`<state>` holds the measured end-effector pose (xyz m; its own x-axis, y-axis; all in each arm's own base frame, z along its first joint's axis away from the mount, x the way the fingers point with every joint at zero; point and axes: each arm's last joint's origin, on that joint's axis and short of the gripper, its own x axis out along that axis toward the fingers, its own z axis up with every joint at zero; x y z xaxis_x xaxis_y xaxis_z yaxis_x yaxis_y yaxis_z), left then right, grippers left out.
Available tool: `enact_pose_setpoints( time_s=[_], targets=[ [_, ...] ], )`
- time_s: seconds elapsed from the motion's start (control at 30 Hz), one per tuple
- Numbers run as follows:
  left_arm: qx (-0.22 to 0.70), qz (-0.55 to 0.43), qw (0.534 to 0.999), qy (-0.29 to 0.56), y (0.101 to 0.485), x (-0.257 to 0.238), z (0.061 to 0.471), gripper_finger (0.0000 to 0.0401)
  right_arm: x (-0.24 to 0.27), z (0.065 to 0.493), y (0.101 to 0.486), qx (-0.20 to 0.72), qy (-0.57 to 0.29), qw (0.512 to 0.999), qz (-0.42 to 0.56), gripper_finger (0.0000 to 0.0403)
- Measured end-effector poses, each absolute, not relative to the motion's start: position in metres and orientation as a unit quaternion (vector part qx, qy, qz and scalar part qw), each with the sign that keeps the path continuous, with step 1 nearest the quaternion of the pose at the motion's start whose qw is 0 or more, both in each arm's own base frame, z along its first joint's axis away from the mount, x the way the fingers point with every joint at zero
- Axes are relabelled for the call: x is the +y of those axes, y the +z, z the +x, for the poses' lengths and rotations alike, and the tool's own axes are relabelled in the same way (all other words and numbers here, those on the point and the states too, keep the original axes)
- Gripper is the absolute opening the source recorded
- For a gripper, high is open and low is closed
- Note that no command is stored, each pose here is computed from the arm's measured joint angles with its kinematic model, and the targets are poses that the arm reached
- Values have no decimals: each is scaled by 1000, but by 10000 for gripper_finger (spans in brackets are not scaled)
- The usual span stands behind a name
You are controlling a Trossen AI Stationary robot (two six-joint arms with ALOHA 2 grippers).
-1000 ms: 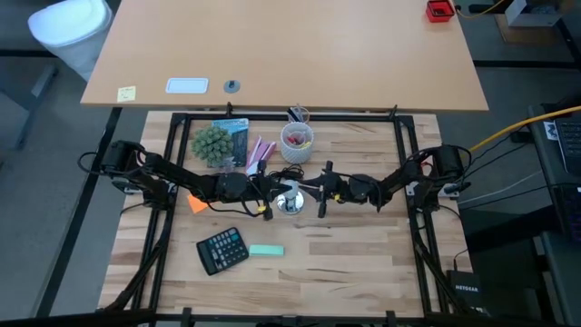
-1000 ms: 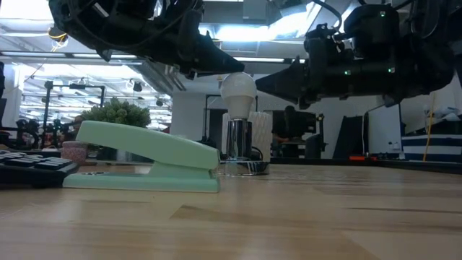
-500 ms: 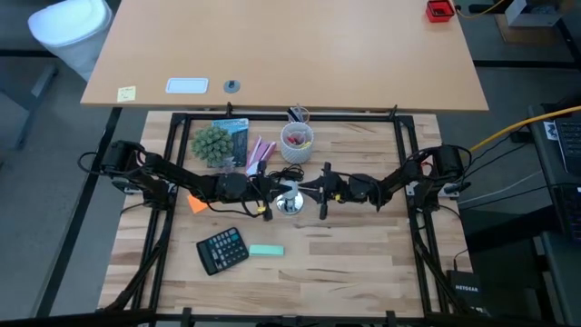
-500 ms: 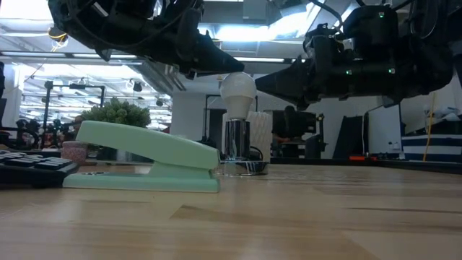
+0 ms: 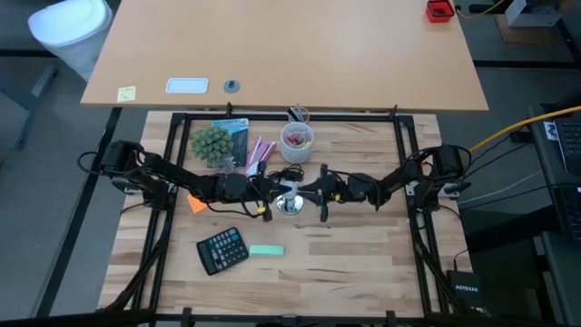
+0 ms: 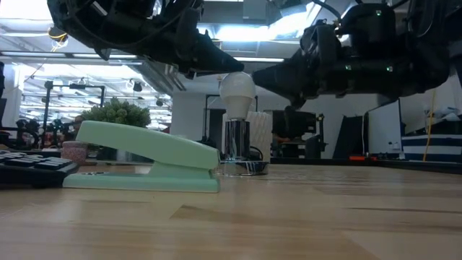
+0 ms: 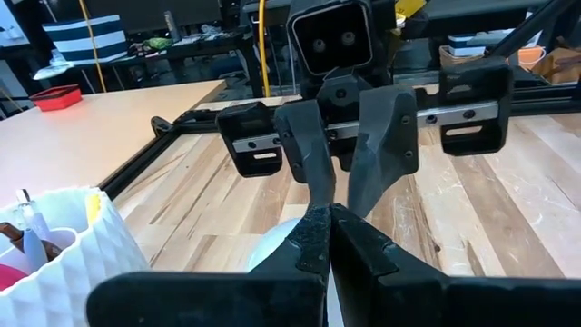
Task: Screw lightbulb
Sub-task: Insert the lightbulb into the lamp
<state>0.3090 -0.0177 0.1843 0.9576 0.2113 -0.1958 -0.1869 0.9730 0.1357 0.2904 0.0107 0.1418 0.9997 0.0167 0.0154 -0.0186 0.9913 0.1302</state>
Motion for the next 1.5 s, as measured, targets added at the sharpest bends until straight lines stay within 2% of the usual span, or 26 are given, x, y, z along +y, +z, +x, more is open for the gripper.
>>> enact_pose_setpoints(
  time_s=[0.23,0.97,1.5],
  targets=[
    [105,58,988,101,185,-18,309,1,12,292,144,-13,17,998,63,64],
    [106,58,988,100,184,-18,309,1,3,290,143,-17,-132,990,46,64],
    [107,58,988,99,184,-18,309,1,6,291,141,-4,-68,996,51,64]
  ],
)
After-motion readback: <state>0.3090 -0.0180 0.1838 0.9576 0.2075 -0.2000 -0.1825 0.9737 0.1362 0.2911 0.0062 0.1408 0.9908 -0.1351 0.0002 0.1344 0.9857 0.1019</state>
